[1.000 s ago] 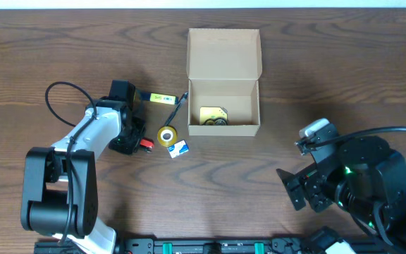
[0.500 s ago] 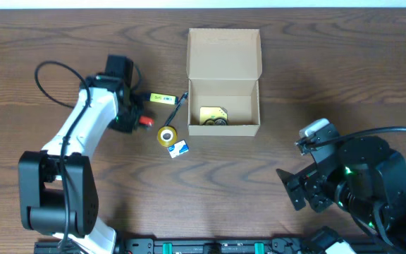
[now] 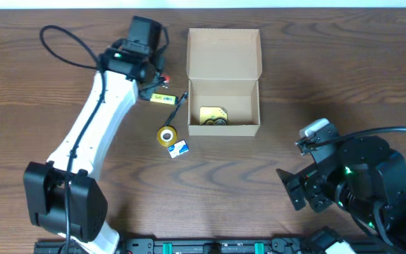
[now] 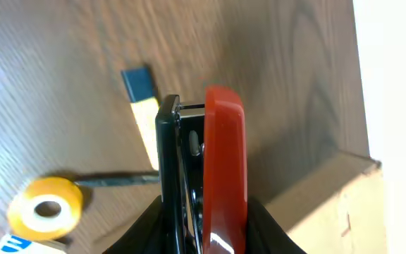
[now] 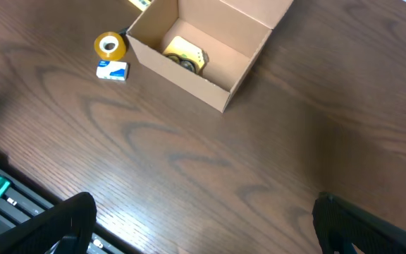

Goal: Pack container
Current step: 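Lift the red stapler and carry it into the box, then lower the stapler into the box beside the correction tape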

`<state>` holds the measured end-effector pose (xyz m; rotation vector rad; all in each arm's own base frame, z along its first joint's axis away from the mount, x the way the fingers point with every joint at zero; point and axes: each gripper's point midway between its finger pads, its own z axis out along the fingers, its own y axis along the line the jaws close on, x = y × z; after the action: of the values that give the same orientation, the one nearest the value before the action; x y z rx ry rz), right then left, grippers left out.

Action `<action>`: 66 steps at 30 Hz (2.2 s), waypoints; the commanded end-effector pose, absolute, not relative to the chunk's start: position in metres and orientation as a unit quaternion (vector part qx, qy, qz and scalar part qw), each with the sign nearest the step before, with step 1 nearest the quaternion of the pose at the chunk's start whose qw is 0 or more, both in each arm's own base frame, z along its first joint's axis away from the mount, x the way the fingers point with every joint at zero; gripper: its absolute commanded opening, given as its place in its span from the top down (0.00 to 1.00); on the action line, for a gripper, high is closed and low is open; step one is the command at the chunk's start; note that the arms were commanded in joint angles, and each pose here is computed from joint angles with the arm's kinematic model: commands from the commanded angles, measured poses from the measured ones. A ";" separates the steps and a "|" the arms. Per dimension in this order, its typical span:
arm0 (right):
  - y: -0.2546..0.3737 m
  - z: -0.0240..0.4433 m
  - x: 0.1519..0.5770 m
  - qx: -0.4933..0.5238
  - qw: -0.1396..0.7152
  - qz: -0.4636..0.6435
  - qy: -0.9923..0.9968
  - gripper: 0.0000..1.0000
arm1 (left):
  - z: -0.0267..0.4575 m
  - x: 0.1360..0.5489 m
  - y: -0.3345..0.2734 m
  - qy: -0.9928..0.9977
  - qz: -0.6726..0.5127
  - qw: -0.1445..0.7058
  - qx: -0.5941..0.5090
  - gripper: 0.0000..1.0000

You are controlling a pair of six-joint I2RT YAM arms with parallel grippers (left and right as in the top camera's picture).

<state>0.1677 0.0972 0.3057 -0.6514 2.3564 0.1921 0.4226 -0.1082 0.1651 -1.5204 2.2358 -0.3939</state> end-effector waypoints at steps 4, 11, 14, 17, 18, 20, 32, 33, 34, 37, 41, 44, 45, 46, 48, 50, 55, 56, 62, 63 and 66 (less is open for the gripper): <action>0.094 0.306 0.169 -0.236 0.339 0.074 0.908 0.01 | 0.191 0.430 -0.147 0.792 -0.185 0.245 -0.528 0.94; 0.094 0.306 0.169 -0.236 0.339 0.074 0.908 0.01 | 0.204 0.431 -0.192 0.786 -0.234 0.257 -0.512 0.94; 0.094 0.306 0.169 -0.236 0.339 0.074 0.908 0.01 | 0.208 0.427 -0.209 0.780 -0.249 0.261 -0.511 0.94; 0.094 0.306 0.169 -0.236 0.339 0.074 0.908 0.01 | 0.211 0.422 -0.225 0.768 -0.256 0.274 -0.520 0.94; 0.094 0.306 0.169 -0.236 0.339 0.074 0.908 0.01 | 0.211 0.421 -0.231 0.764 -0.259 0.278 -0.522 0.94; 0.094 0.306 0.169 -0.236 0.339 0.074 0.908 0.01 | 0.208 0.419 -0.245 0.761 -0.261 0.287 -0.520 0.94; 0.087 0.303 0.169 -0.231 0.335 0.055 0.912 0.01 | 0.124 0.418 -0.304 0.772 -0.255 0.222 -0.539 0.94; 0.087 0.303 0.169 -0.231 0.335 0.055 0.912 0.01 | 0.121 0.417 -0.303 0.774 -0.251 0.220 -0.539 0.94; 0.087 0.303 0.169 -0.231 0.335 0.055 0.912 0.01 | 0.120 0.416 -0.302 0.774 -0.247 0.219 -0.540 0.94; 0.087 0.303 0.169 -0.231 0.335 0.055 0.912 0.01 | 0.116 0.413 -0.298 0.772 -0.238 0.214 -0.550 0.94; 0.087 0.303 0.169 -0.231 0.335 0.055 0.912 0.01 | 0.105 0.399 -0.289 0.749 -0.215 0.179 -0.600 0.94; 0.087 0.303 0.169 -0.231 0.335 0.055 0.912 0.01 | 0.102 0.396 -0.284 0.748 -0.203 0.179 -0.606 0.94; 0.087 0.303 0.169 -0.231 0.335 0.055 0.912 0.01 | 0.101 0.396 -0.281 0.747 -0.200 0.178 -0.608 0.95; 0.087 0.303 0.169 -0.231 0.335 0.055 0.912 0.01 | 0.101 0.397 -0.279 0.747 -0.198 0.178 -0.609 0.94; 0.087 0.303 0.169 -0.231 0.335 0.055 0.912 0.01 | 0.099 0.398 -0.276 0.746 -0.195 0.178 -0.612 0.94; 0.087 0.303 0.169 -0.231 0.335 0.055 0.912 0.01 | 0.098 0.400 -0.274 0.744 -0.193 0.179 -0.614 0.94; 0.087 0.303 0.169 -0.231 0.335 0.055 0.912 0.01 | 0.096 0.403 -0.269 0.746 -0.190 0.176 -0.614 0.94; 0.087 0.303 0.169 -0.231 0.335 0.055 0.912 0.01 | 0.096 0.404 -0.268 0.744 -0.190 0.177 -0.615 0.94; 0.087 0.303 0.169 -0.231 0.335 0.055 0.912 0.01 | 0.096 0.404 -0.268 0.740 -0.193 0.169 -0.622 0.94; 0.087 0.303 0.169 -0.231 0.335 0.055 0.912 0.01 | 0.096 0.404 -0.268 0.740 -0.193 0.169 -0.622 0.94; 0.087 0.303 0.169 -0.231 0.335 0.055 0.912 0.01 | 0.096 0.405 -0.267 0.739 -0.193 0.168 -0.623 0.94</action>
<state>0.1672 0.0921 0.3034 -0.6449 2.3696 0.1586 0.3997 -0.2678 0.0888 -1.7586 2.1241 -0.5315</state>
